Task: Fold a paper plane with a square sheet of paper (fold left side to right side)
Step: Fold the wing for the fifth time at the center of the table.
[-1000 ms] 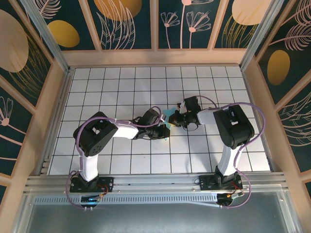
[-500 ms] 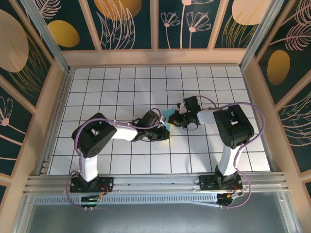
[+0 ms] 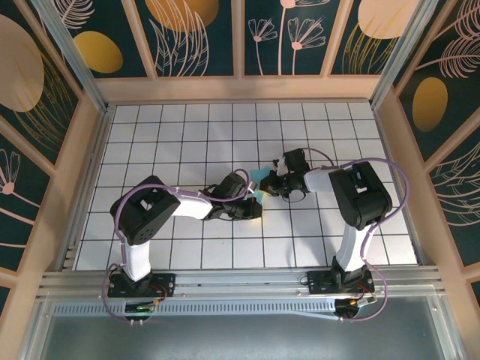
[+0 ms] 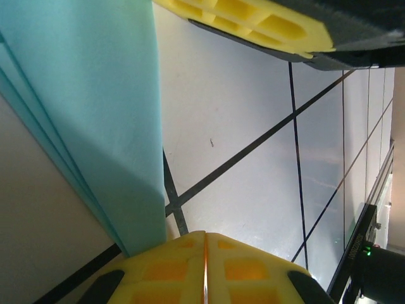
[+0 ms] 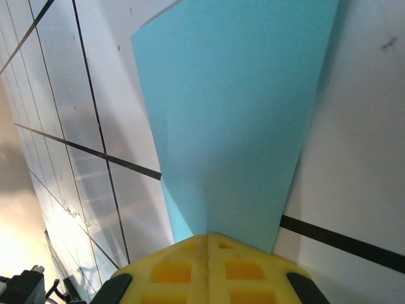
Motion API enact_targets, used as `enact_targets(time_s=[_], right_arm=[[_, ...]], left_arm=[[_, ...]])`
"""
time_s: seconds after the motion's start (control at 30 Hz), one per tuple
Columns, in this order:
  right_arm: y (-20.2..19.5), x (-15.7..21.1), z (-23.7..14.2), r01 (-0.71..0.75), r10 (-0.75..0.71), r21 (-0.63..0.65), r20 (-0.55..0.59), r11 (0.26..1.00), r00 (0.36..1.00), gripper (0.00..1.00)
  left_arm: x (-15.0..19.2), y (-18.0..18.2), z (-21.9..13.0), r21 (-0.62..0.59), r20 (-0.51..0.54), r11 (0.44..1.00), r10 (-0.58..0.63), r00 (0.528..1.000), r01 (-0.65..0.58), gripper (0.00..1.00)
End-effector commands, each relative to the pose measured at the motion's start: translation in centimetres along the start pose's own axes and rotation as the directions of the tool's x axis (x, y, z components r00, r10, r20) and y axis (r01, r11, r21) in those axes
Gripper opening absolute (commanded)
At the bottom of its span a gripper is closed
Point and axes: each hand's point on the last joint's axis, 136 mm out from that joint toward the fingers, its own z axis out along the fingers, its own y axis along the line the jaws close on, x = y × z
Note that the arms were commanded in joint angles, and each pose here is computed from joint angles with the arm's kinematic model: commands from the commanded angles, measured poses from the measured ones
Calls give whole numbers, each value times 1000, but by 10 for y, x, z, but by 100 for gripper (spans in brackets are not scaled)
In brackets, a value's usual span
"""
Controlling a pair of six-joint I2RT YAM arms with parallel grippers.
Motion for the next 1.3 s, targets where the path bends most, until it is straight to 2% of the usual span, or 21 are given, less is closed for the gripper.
enact_targets(time_s=[0.0,0.53,0.8,0.93,1.23,1.27], right_arm=[[-53,26,14,-77,89,186,-52,979,995,0],[-53,28,15,-78,90,187,-60,979,994,0],[-49,26,15,-69,80,181,-57,981,995,0],[-48,26,15,-69,80,179,-57,981,995,0],[-51,28,15,-72,85,186,-60,980,995,0],[-51,29,15,-72,85,186,-62,980,994,0]], left_arm=[[32,0,1,2,-112,1000,-10,994,10,9],[35,-1,-3,-18,-104,1000,0,995,-2,9],[2,-31,-29,3,-8,998,60,998,-60,8],[-22,-31,-40,6,46,999,50,998,-51,8],[-35,-8,-20,-29,23,998,51,998,-51,5],[-44,-16,-19,-15,37,998,65,997,-65,5]])
